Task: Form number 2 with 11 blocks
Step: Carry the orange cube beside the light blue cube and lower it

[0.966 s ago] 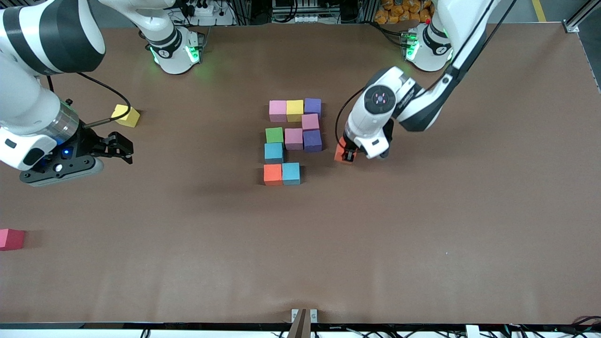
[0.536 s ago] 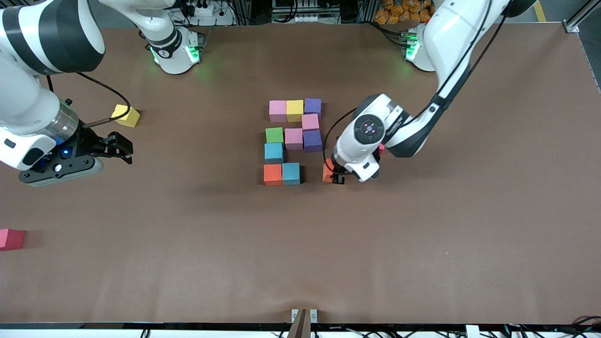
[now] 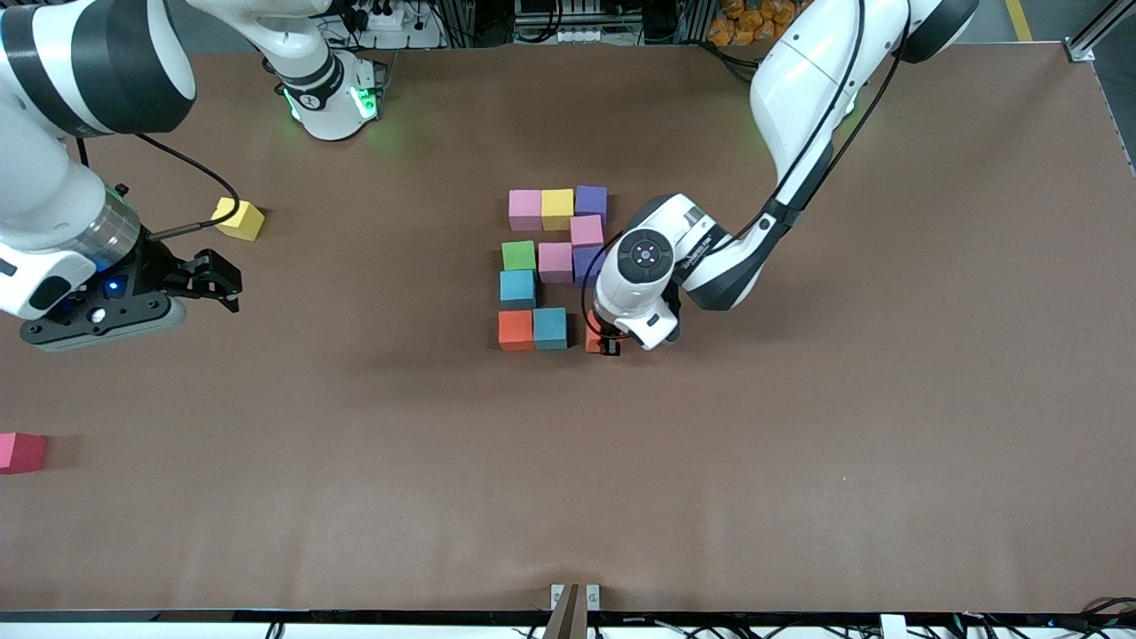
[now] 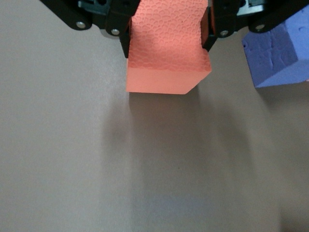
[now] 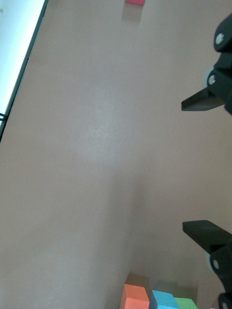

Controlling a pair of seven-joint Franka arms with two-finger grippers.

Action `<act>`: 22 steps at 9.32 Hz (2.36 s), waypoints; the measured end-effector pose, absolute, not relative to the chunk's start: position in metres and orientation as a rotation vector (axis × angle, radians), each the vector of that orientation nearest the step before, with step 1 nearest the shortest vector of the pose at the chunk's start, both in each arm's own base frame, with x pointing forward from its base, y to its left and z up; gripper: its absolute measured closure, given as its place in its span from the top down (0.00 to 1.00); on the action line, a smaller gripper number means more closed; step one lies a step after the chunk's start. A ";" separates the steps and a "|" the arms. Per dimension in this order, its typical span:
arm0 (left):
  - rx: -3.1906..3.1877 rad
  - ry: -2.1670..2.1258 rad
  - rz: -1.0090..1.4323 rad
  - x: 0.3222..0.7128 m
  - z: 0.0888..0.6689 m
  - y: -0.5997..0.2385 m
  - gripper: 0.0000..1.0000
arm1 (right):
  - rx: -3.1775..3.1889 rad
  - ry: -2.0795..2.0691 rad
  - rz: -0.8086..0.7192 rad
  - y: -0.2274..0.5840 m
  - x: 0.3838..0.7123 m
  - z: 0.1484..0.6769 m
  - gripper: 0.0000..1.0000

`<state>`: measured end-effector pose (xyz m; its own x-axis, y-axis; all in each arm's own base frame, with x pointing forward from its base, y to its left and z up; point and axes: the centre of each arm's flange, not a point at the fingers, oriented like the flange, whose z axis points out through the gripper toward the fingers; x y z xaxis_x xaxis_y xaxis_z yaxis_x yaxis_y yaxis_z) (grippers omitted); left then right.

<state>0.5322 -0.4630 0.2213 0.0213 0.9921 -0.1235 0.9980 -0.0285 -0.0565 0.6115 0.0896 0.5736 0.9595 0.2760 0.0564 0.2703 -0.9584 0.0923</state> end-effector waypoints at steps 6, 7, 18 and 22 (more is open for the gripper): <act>2.231 2.148 -0.208 0.527 0.212 -0.474 0.56 | 3.022 0.419 0.110 0.088 0.612 0.577 1.00; 2.236 2.142 -0.209 0.525 0.212 -0.477 0.56 | 3.022 0.419 0.110 0.088 0.612 0.576 1.00; 2.241 2.142 -0.196 0.528 0.210 -0.482 0.56 | 3.023 0.407 0.092 0.083 0.614 0.571 1.00; 2.227 2.142 -0.196 0.534 0.210 -0.483 0.56 | 3.024 0.402 0.091 0.081 0.615 0.571 1.00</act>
